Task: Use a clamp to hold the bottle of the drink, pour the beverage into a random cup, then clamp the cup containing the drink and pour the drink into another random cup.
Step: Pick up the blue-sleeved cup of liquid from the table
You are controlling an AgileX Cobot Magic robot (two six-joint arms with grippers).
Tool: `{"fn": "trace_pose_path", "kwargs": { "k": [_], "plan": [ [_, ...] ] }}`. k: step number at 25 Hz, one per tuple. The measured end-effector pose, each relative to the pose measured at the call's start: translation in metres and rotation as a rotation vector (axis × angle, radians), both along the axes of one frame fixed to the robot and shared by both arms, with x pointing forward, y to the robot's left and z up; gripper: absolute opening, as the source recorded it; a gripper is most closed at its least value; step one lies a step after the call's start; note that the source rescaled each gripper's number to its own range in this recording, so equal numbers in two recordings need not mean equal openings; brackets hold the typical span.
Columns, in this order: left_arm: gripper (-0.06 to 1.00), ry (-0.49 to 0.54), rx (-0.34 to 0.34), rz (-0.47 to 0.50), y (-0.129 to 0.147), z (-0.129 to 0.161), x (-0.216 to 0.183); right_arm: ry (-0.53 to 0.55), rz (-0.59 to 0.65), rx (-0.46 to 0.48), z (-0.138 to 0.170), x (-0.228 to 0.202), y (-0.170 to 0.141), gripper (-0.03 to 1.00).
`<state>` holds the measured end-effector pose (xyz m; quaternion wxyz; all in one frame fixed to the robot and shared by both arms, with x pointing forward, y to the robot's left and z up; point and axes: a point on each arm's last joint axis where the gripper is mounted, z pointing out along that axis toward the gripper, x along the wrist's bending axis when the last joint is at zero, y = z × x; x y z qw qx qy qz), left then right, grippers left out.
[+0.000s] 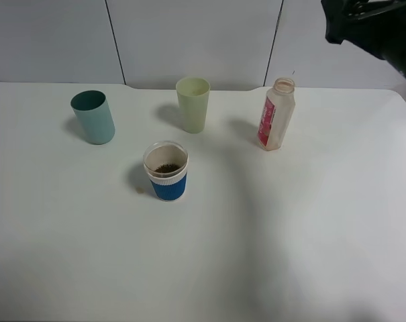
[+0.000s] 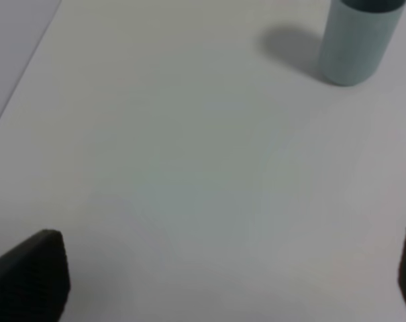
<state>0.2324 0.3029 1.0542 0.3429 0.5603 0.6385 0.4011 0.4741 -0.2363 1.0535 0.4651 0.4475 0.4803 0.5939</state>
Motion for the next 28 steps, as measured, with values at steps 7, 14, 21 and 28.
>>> {"fn": "trace_pose_path", "kwargs": {
  "k": [7,14,21,28],
  "plan": [
    [1.00,0.000,0.000,0.000,0.000,0.000,0.000,0.170,0.038,-0.036,0.006,-0.023,-0.004,0.99],
    [1.00,0.000,0.000,0.000,0.000,0.000,0.000,0.242,0.081,-0.063,0.012,-0.041,-0.006,1.00],
    [1.00,0.000,0.000,0.000,0.000,0.000,0.000,0.336,0.127,-0.081,0.011,-0.056,-0.006,1.00],
    [1.00,0.000,0.000,0.000,0.000,0.000,0.000,0.359,0.171,-0.130,0.019,-0.081,-0.010,1.00]
  ]
}}
